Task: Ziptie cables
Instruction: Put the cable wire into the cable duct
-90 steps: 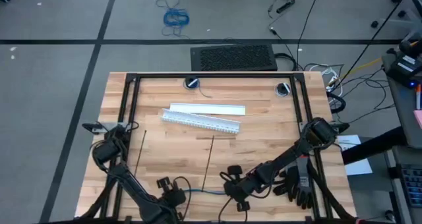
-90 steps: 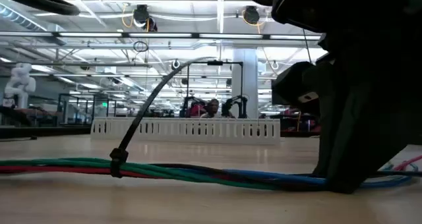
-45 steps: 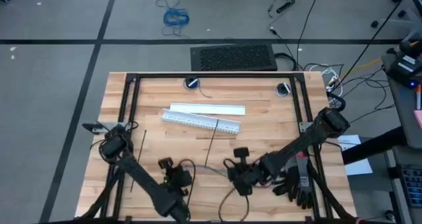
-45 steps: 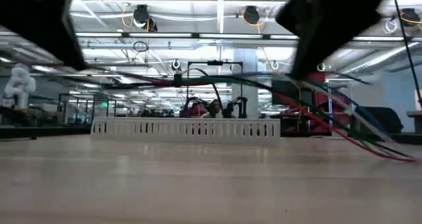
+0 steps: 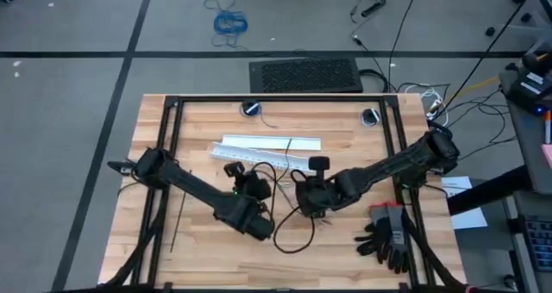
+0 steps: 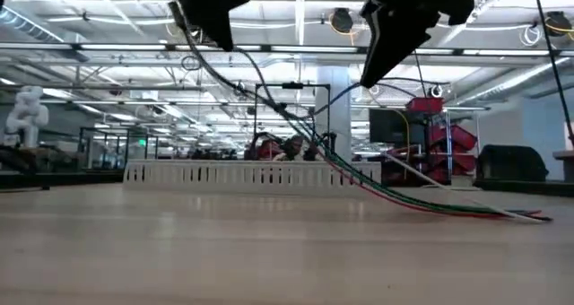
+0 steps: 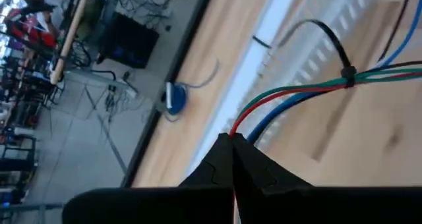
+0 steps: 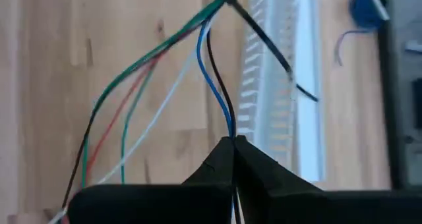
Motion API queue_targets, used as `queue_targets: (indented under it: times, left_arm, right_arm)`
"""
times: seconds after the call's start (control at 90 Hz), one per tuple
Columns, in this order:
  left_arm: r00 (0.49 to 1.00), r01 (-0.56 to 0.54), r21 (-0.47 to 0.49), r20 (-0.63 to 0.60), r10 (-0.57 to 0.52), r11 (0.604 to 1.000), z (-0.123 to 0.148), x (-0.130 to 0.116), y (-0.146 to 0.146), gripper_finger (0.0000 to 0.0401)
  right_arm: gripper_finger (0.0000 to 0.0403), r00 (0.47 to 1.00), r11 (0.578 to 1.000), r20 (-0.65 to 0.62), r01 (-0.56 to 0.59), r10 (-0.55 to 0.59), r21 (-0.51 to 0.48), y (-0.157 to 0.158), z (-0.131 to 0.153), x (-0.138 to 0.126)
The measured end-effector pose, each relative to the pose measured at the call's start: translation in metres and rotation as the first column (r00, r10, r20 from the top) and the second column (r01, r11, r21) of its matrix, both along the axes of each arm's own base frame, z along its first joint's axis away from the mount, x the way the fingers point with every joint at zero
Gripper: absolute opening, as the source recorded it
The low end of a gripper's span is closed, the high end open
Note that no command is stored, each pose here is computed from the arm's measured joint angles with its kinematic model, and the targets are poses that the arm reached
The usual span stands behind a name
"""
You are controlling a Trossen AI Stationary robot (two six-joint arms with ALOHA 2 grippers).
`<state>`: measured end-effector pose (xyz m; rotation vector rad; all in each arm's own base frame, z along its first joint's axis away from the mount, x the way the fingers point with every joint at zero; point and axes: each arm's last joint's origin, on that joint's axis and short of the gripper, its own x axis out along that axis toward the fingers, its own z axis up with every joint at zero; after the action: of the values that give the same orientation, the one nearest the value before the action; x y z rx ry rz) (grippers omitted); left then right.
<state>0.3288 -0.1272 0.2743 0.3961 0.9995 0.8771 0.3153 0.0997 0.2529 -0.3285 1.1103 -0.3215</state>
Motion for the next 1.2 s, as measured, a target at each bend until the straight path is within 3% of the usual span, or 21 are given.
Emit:
queue_targets:
  times: [0.2,0.333,0.456,0.578,0.7,0.822,0.944,1.2]
  left_arm:
    - [1.0,0.025,-0.001,-0.005,-0.025,1.0,0.02,0.012,0.019,0.0]
    - [0.995,0.093,-0.003,0.02,-0.093,0.996,0.037,0.027,0.026,0.0]
    - [0.988,0.145,0.022,0.046,-0.146,0.989,0.059,0.037,0.034,0.0]
    - [0.98,0.191,0.056,0.048,-0.194,0.98,0.082,0.043,0.043,0.0]
    - [0.971,0.229,0.089,0.042,-0.234,0.969,0.101,0.047,0.053,0.0]
    - [0.964,0.26,0.123,0.027,-0.265,0.958,0.113,0.052,0.063,0.0]
    - [0.96,0.278,0.136,0.002,-0.281,0.951,0.122,0.053,0.072,0.0]
    - [0.946,0.321,0.173,-0.01,-0.324,0.931,0.128,0.063,0.085,0.0]
  right_arm:
    - [0.0,0.994,0.988,0.023,0.111,-0.109,-0.105,-0.009,0.012,-0.016]
    - [0.0011,0.994,0.989,0.052,0.098,-0.093,-0.109,-0.001,0.009,-0.023]
    - [0.0051,0.995,0.975,0.063,0.091,-0.08,-0.201,0.003,0.008,-0.038]
    - [0.0113,0.981,0.955,0.128,0.174,-0.146,-0.242,-0.001,0.015,-0.063]
    - [0.0172,0.944,0.946,0.256,0.262,-0.209,-0.191,-0.002,0.016,-0.09]
    - [0.0208,0.875,0.958,0.442,0.27,-0.199,-0.101,0.003,0.0,-0.103]
    - [0.0218,0.788,0.978,0.589,0.21,-0.178,0.014,0.003,-0.016,-0.099]
    - [0.0224,0.635,0.991,0.761,0.058,-0.132,0.123,-0.027,-0.04,-0.079]
